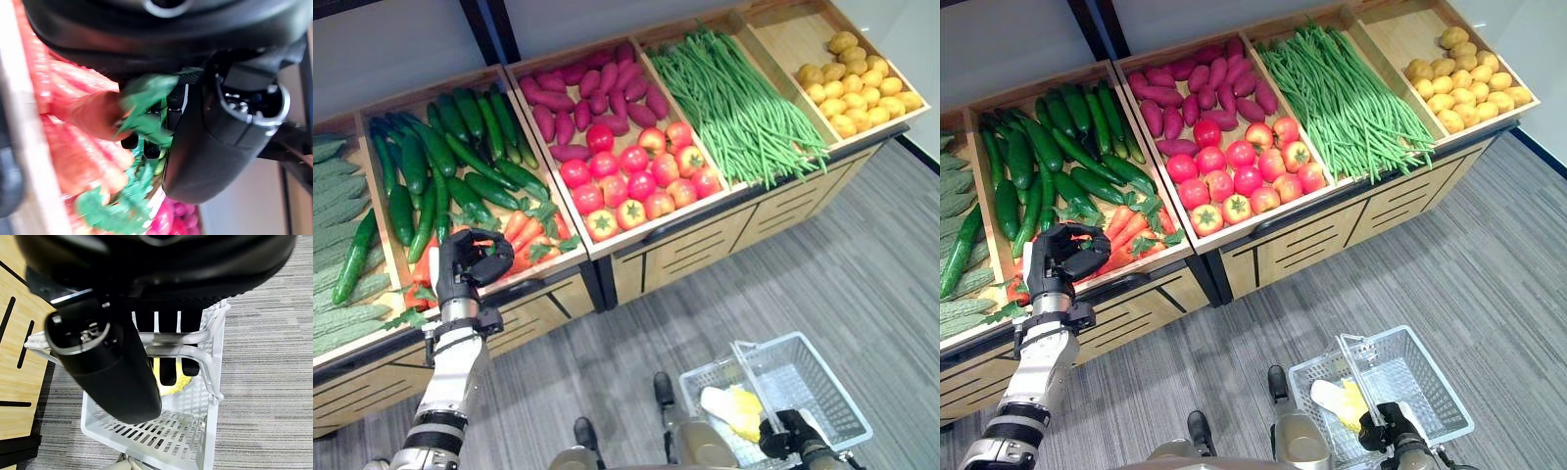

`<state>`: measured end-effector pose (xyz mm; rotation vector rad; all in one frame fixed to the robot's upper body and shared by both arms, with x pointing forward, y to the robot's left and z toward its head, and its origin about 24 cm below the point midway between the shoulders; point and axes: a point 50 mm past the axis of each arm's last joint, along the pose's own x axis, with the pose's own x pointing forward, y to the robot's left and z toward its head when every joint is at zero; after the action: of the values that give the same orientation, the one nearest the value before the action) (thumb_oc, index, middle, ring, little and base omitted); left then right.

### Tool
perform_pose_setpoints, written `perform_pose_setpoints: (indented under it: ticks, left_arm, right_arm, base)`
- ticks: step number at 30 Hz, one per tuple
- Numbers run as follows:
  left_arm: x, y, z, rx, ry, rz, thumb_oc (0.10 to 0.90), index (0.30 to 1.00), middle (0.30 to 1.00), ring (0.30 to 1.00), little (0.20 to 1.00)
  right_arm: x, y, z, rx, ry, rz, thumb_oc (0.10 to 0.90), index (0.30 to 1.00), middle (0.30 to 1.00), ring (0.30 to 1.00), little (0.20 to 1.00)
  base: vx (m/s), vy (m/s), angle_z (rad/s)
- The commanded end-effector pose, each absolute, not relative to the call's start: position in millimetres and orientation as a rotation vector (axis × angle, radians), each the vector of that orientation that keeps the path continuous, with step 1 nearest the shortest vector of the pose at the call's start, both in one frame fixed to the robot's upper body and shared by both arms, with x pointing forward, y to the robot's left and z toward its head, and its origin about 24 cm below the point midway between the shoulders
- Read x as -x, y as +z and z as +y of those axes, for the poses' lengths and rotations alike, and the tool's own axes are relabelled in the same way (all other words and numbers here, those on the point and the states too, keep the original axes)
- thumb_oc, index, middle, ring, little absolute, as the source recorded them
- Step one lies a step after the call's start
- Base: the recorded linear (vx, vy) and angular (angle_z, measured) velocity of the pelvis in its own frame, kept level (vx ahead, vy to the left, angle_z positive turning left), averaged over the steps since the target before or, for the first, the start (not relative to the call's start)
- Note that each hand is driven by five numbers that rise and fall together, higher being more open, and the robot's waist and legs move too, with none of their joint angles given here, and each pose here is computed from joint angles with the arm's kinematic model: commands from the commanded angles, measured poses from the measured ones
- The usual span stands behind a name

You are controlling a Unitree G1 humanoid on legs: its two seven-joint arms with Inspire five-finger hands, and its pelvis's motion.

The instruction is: Get the vegetables into the basket

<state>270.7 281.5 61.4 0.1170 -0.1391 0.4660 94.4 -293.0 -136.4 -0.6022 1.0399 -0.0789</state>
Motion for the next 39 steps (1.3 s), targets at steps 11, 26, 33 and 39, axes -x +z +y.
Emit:
perform_pose_setpoints:
  ticks: [11,26,33,39]
  left_arm:
    - [-302,177,297,-0.235,0.543,-0.595,0.400,0.300,0.300,0.300,0.300]
    - [-290,189,329,-1.498,0.519,-0.460,0.900,1.000,1.000,1.000,1.000]
    - [-292,164,334,-1.600,0.475,-0.312,0.900,1.000,1.000,1.000,1.000]
    - [-293,122,347,-1.583,0.468,-0.120,0.900,1.000,1.000,1.000,1.000]
  right_arm:
    - [-95,-132,-301,0.656,-0.051,1.015,0.400,0.300,0.300,0.300,0.300]
    - [-96,-126,-312,0.683,-0.104,0.994,0.400,0.300,0.300,0.300,0.300]
    - [-98,-126,-311,0.686,-0.096,0.998,0.400,0.300,0.300,0.300,0.300]
    - [-104,-126,-307,0.694,-0.072,0.986,0.400,0.300,0.300,0.300,0.300]
  base:
    - [0.00,0.000,0.00]
    - [0.00,0.003,0.00]
    - [0.00,0.001,0.00]
    - [0.00,-0.001,-0.01]
